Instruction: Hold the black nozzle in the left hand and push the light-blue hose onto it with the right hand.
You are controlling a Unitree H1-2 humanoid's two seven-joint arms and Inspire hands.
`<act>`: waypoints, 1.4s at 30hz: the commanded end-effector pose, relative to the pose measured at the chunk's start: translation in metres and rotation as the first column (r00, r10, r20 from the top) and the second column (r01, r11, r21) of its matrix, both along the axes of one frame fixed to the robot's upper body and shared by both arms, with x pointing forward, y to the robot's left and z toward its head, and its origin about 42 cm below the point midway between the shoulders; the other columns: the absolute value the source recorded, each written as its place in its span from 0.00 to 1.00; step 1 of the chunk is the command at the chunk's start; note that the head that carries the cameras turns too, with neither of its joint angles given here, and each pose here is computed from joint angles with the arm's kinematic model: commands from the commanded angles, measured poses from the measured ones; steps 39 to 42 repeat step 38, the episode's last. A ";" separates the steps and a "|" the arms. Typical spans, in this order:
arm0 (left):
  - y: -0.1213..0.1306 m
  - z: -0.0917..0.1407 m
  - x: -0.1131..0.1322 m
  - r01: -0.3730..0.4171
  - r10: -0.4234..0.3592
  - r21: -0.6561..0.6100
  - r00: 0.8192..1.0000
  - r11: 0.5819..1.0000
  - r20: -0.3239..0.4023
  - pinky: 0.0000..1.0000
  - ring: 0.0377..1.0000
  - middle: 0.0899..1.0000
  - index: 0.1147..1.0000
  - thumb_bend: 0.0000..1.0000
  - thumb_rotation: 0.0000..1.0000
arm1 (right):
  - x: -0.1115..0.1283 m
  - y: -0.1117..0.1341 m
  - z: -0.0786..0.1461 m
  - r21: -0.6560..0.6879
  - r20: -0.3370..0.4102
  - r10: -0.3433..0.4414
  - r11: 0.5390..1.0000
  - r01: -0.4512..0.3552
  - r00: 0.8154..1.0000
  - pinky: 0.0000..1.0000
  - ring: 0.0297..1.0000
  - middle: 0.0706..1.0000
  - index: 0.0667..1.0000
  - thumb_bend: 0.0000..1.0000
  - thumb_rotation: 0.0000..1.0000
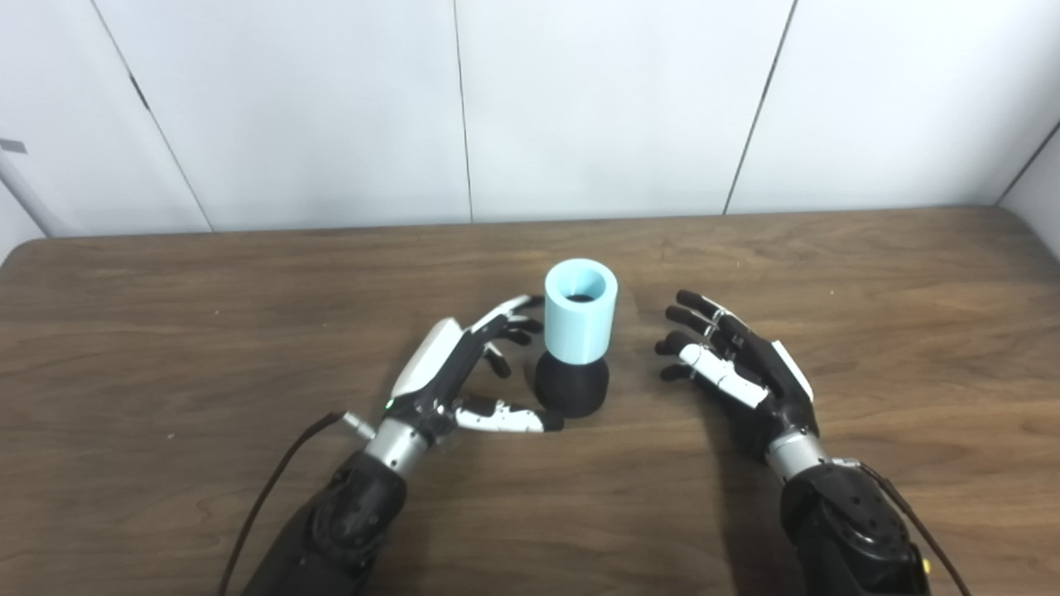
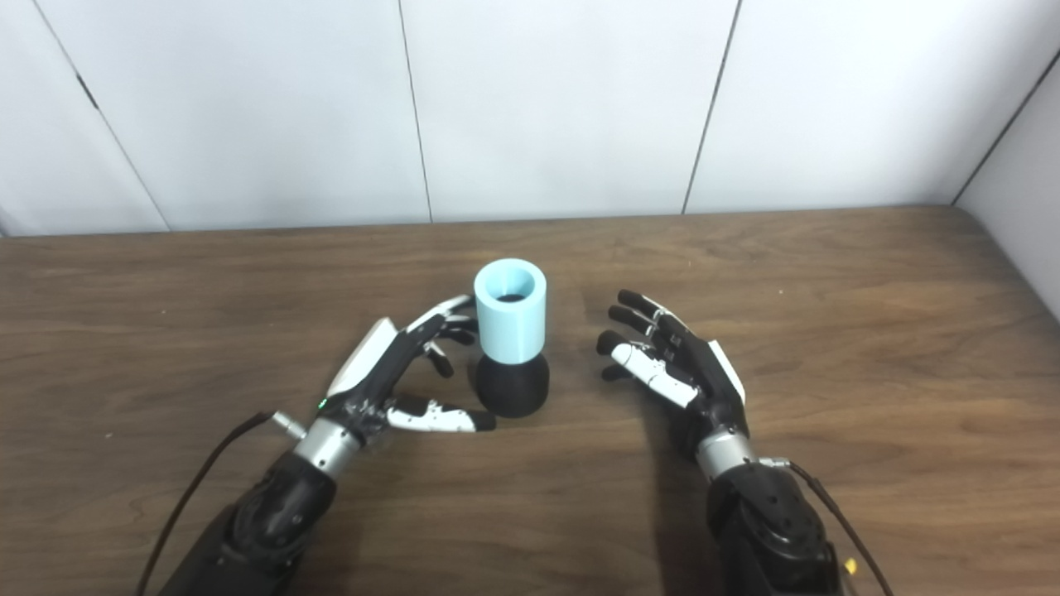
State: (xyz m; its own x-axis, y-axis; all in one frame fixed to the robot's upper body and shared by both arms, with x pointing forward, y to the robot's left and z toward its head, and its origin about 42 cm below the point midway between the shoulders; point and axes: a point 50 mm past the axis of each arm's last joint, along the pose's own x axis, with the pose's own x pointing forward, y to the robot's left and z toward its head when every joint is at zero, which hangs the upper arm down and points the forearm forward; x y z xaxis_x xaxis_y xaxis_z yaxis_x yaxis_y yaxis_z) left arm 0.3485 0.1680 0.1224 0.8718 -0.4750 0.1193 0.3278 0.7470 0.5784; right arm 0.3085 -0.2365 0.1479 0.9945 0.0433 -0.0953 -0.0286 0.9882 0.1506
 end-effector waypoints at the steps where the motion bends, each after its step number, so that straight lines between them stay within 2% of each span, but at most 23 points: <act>1: 0.031 -0.020 -0.004 -0.106 0.110 0.040 0.986 0.994 -0.123 0.77 0.89 0.93 1.00 0.96 0.35 | 0.005 0.002 0.010 -0.003 0.071 -0.003 1.000 0.003 0.997 0.46 0.61 0.78 0.79 0.48 0.23; 5: 0.037 -0.015 -0.006 -0.141 0.139 -0.008 0.983 0.990 -0.118 0.84 0.93 0.97 1.00 0.93 0.33 | 0.004 0.004 0.007 0.025 0.068 0.003 1.000 -0.005 0.998 0.45 0.59 0.77 0.78 0.46 0.16; 9: 0.041 -0.012 -0.007 -0.160 0.149 -0.075 0.980 0.984 -0.133 0.87 0.94 0.97 1.00 0.90 0.30 | 0.003 0.004 0.007 0.033 0.070 -0.005 0.999 0.003 0.998 0.45 0.57 0.76 0.77 0.53 0.19; 10: 0.041 -0.012 -0.008 -0.177 0.160 -0.118 0.976 0.977 -0.145 0.86 0.94 0.97 1.00 0.90 0.28 | 0.003 0.003 0.007 0.034 0.071 -0.010 0.999 0.008 0.997 0.45 0.57 0.77 0.77 0.53 0.20; 13: 0.041 -0.011 -0.011 -0.240 0.185 -0.269 0.959 0.933 -0.213 0.75 0.84 0.90 0.92 0.83 0.28 | 0.003 0.002 0.008 0.043 0.073 -0.027 0.999 0.023 0.997 0.45 0.57 0.77 0.77 0.50 0.21; 14: 0.040 -0.009 -0.011 -0.269 0.171 -0.381 0.947 0.885 -0.270 0.73 0.83 0.89 0.90 0.82 0.28 | 0.004 0.001 0.007 0.056 0.077 -0.034 0.998 0.030 0.996 0.45 0.57 0.76 0.77 0.49 0.21; 15: 0.040 -0.007 -0.011 -0.295 0.151 -0.473 0.936 0.830 -0.317 0.66 0.76 0.81 0.83 0.78 0.29 | 0.004 0.001 0.007 0.066 0.080 -0.040 0.997 0.035 0.996 0.44 0.56 0.75 0.76 0.49 0.20; 17: 0.039 -0.002 -0.011 -0.325 0.104 -0.596 0.921 0.734 -0.375 0.60 0.70 0.74 0.77 0.76 0.27 | 0.005 0.000 0.006 0.072 0.094 -0.047 0.997 0.040 0.994 0.44 0.56 0.75 0.75 0.49 0.20; 19: 0.039 0.003 -0.012 -0.336 0.071 -0.655 0.915 0.677 -0.397 0.51 0.63 0.67 0.70 0.73 0.23 | 0.004 0.001 0.005 0.065 0.115 -0.048 0.997 0.041 0.992 0.43 0.57 0.73 0.73 0.48 0.22; 21: 0.040 0.007 -0.015 -0.345 0.062 -0.678 0.912 0.649 -0.405 0.47 0.60 0.65 0.66 0.70 0.19 | 0.004 0.001 0.004 0.049 0.138 -0.040 0.998 0.033 0.990 0.43 0.57 0.72 0.73 0.49 0.24; 25: 0.047 0.009 -0.020 -0.339 0.048 -0.697 0.914 0.632 -0.402 0.53 0.65 0.68 0.65 0.66 0.16 | 0.002 0.001 0.002 0.034 0.196 -0.037 0.999 0.031 0.980 0.43 0.56 0.70 0.70 0.54 0.31; 27: 0.050 0.007 -0.022 -0.337 0.050 -0.684 0.914 0.647 -0.403 0.58 0.68 0.69 0.65 0.66 0.17 | 0.002 -0.001 0.001 0.035 0.219 -0.043 0.999 0.037 0.975 0.42 0.55 0.69 0.70 0.60 0.35; 30: 0.055 0.001 -0.026 -0.341 0.048 -0.661 0.907 0.668 -0.419 0.63 0.71 0.69 0.64 0.66 0.19 | 0.001 -0.003 0.002 0.064 0.237 -0.048 0.997 0.034 0.970 0.42 0.56 0.69 0.69 0.62 0.38; 33: 0.058 -0.005 -0.029 -0.341 0.037 -0.647 0.899 0.682 -0.435 0.60 0.69 0.67 0.63 0.69 0.19 | -0.001 -0.004 0.003 0.078 0.242 -0.048 0.996 0.030 0.969 0.41 0.56 0.68 0.69 0.65 0.40; 36: 0.061 -0.006 -0.031 -0.331 0.028 -0.646 0.901 0.687 -0.433 0.58 0.66 0.66 0.63 0.73 0.20 | -0.004 -0.002 0.004 0.075 0.244 -0.039 0.997 0.022 0.969 0.42 0.57 0.69 0.70 0.63 0.41; 42: 0.062 -0.008 -0.032 -0.324 0.018 -0.651 0.903 0.687 -0.430 0.57 0.65 0.66 0.63 0.73 0.19 | -0.005 0.000 0.005 0.079 0.246 -0.034 0.997 0.014 0.969 0.43 0.57 0.70 0.71 0.61 0.40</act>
